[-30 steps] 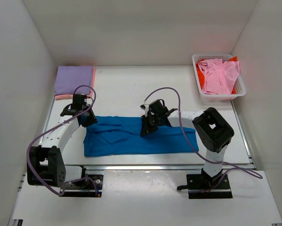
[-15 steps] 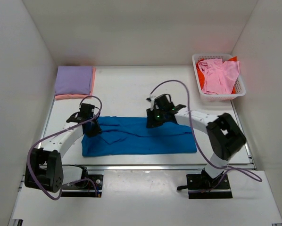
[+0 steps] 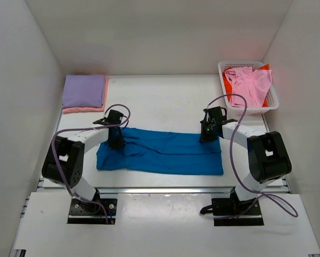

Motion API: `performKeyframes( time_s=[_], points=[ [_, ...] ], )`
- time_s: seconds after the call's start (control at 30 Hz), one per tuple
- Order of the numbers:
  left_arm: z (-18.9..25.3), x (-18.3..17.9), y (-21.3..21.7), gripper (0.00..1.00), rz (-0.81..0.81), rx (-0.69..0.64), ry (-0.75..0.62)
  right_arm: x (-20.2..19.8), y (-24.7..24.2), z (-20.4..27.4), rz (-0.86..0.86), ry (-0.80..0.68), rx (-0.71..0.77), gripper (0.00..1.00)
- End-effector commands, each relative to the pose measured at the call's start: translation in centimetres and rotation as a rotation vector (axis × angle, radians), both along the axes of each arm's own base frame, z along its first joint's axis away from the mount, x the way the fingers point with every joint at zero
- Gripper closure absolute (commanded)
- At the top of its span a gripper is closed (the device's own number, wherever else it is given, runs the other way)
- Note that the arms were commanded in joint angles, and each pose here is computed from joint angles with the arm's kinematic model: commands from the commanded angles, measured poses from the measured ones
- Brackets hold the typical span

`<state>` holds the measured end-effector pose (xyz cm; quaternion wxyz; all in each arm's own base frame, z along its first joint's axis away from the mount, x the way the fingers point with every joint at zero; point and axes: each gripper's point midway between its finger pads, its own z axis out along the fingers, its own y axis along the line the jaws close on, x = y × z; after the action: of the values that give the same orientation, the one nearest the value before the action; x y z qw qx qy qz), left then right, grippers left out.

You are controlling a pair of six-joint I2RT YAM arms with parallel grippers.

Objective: Fold and stack the t-shirts
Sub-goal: Rotate the tshirt 90 degrees

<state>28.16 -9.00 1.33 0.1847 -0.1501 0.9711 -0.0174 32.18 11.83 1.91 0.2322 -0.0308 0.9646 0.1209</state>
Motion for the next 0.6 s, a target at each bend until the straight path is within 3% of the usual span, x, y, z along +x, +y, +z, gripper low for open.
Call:
performKeyframes(
  time_s=[0.0,0.17,0.33,0.4,0.43,0.5,0.53,0.57],
  points=[
    [-0.8,3.4,-0.9,0.64,0.008,-0.006,-0.028,-3.6,-2.6,-2.3,-0.110,0.122,-0.094,0.95],
    [-0.7,10.7,-4.6,0.68,-0.075,-0.016,-0.023,-7.9,-1.2,-2.9,-0.200,0.190,-0.060,0.95],
    [-1.0,16.7,-11.5,0.71,-0.193,-0.066,-0.010,-12.1,4.2,-3.0,-0.229,0.191,0.127,0.98],
    [-0.6,20.2,-15.3,0.72,-0.238,-0.095,-0.042,-14.2,7.0,-3.0,-0.193,0.195,0.223,0.99],
    [-0.7,19.9,-15.8,0.72,-0.257,-0.084,-0.006,-13.8,8.1,-2.4,-0.202,0.168,0.268,0.99],
    [-0.2,22.8,-18.9,0.72,-0.303,-0.096,-0.055,-14.9,10.5,-2.3,-0.142,0.179,0.291,0.99],
    [-2.1,22.3,-18.8,0.72,-0.312,-0.078,-0.003,-14.9,12.0,-2.1,-0.113,0.174,0.322,0.99],
    [0.2,23.6,-20.2,0.72,-0.331,-0.107,-0.074,-14.8,12.7,-1.8,-0.103,0.172,0.338,1.00]
  ],
)
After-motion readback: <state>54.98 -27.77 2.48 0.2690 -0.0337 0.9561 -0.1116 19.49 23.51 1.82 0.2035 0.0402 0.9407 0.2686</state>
